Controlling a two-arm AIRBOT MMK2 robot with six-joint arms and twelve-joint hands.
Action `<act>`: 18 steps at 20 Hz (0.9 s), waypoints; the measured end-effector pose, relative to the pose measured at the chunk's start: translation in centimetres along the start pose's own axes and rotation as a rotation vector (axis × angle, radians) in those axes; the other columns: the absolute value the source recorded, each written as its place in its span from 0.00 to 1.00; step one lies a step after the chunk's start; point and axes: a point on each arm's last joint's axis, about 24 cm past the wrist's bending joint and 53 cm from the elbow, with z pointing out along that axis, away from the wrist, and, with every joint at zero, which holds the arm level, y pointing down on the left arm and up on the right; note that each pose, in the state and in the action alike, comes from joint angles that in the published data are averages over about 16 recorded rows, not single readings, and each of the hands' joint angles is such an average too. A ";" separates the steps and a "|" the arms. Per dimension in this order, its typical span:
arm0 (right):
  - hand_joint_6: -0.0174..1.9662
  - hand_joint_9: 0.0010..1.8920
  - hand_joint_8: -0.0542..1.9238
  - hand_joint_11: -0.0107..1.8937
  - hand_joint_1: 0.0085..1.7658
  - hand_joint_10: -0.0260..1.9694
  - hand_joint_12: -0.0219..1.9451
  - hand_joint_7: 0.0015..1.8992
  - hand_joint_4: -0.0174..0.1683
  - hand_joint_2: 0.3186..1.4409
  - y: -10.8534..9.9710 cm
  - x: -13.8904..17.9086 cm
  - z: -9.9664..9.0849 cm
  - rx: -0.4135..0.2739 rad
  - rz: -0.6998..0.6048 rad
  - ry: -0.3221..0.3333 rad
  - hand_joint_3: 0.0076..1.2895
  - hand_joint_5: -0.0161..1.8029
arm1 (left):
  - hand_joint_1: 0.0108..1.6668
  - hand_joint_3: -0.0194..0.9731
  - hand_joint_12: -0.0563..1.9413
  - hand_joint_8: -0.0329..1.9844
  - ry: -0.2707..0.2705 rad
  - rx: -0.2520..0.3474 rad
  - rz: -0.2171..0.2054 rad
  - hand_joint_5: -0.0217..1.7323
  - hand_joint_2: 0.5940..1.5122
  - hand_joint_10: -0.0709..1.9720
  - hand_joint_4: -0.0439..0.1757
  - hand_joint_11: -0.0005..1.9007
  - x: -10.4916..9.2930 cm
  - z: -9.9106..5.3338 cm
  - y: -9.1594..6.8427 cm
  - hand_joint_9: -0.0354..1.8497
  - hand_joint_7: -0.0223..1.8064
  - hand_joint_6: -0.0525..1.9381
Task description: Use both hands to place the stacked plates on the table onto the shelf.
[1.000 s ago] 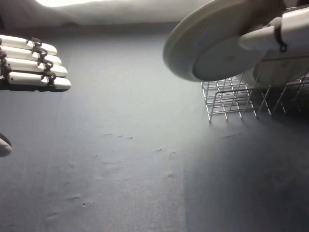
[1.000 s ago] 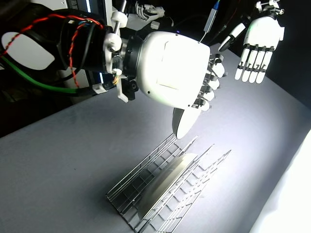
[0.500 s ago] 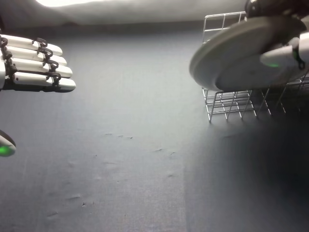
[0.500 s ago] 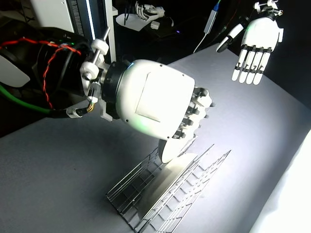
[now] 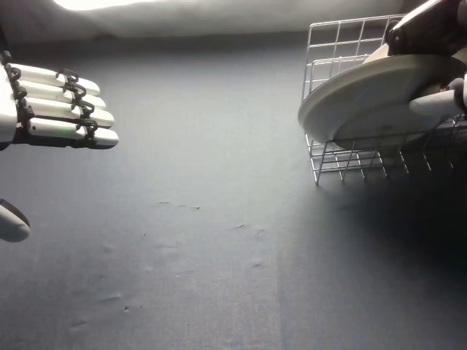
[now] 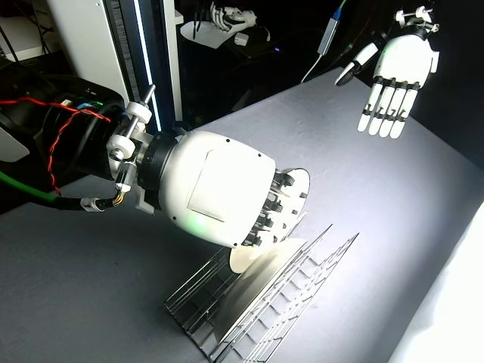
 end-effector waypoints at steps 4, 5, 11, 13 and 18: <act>0.44 0.41 0.38 0.36 0.74 0.48 0.73 0.43 0.06 0.67 -0.3 -0.1 0.1 -0.003 -0.038 0.006 0.00 0.41 | 0.00 0.04 0.03 0.02 0.005 0.007 -0.006 0.03 0.51 0.04 0.20 0.01 0.2 0.2 -0.2 0.03 0.02 0.03; 0.41 0.40 0.35 0.33 0.73 0.46 0.73 0.42 0.06 0.67 -0.3 -0.1 0.2 -0.005 -0.047 0.007 0.00 0.40 | 0.00 0.04 0.03 0.02 0.006 0.009 -0.006 0.03 0.51 0.04 0.20 0.01 0.2 0.2 -0.2 0.03 0.02 0.03; 0.23 0.26 0.15 0.16 0.65 0.35 0.74 0.34 0.07 0.69 0.5 0.2 0.4 -0.036 -0.091 0.022 0.01 0.32 | 0.00 0.04 0.03 0.02 0.006 0.018 -0.007 0.02 0.52 0.04 0.20 0.01 0.2 0.3 -0.5 0.03 0.02 0.03; 0.16 0.21 0.09 0.12 0.57 0.30 0.70 0.31 0.07 0.69 1.2 0.8 0.4 -0.059 -0.112 0.035 0.01 0.28 | 0.00 0.04 0.03 0.02 0.006 0.021 -0.007 0.03 0.52 0.04 0.20 0.01 0.2 0.4 -0.7 0.03 0.02 0.03; 0.09 0.11 0.05 0.04 0.36 0.26 0.62 0.22 0.08 0.71 3.7 3.4 0.2 -0.150 -0.216 0.102 0.01 0.20 | 0.00 0.04 0.07 0.02 0.006 0.042 -0.006 0.10 0.54 0.04 0.20 0.05 0.2 0.7 -1.4 0.09 0.10 0.03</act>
